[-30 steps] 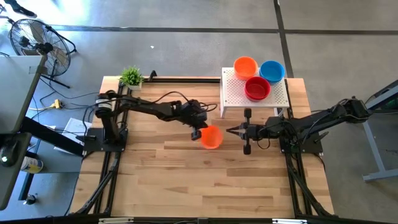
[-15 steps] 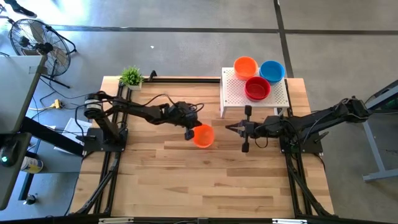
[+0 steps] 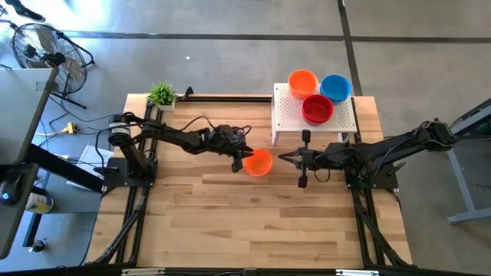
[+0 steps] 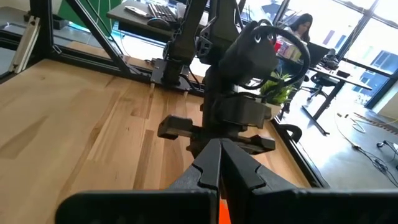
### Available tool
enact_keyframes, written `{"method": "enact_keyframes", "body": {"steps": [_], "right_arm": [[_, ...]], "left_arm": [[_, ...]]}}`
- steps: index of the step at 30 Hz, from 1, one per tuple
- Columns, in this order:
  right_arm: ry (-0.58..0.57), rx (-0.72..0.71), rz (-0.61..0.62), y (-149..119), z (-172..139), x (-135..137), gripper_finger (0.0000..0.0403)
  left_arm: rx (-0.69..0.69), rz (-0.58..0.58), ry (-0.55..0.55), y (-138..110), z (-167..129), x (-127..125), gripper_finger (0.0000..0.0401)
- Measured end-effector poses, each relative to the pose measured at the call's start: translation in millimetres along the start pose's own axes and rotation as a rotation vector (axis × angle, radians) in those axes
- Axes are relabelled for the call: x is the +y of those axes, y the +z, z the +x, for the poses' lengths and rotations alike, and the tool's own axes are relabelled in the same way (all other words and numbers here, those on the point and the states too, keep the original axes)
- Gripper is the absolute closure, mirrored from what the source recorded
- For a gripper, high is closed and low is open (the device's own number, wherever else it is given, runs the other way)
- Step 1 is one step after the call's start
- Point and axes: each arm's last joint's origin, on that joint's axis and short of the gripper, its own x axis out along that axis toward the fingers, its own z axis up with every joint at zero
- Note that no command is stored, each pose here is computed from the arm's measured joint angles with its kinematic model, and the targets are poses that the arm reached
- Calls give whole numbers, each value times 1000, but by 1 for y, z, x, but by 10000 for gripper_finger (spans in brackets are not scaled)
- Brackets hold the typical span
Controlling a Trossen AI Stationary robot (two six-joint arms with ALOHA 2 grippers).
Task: Pick & Place Mini bowls
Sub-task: Stack the orange bowl on top of the orange bowl on the shelf
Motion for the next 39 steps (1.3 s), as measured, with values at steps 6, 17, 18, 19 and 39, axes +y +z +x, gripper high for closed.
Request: {"method": "enact_keyframes", "body": {"steps": [6, 17, 18, 19, 39], "right_arm": [[-10, 5, 5, 0, 0, 0, 402], [-54, 75, 11, -6, -2, 5, 402], [-47, 73, 9, -5, -3, 6, 402], [-40, 70, 8, -5, -3, 8, 402], [-67, 332, -20, 18, 31, 26, 402]], "left_arm": [[15, 58, 16, 3, -6, -1, 318], [-126, 111, 20, -22, -45, -5, 388], [-129, 112, 17, -29, -51, -7, 386], [-132, 113, 19, -36, -57, -7, 386], [-325, 133, 62, -100, -134, -12, 384]]}}
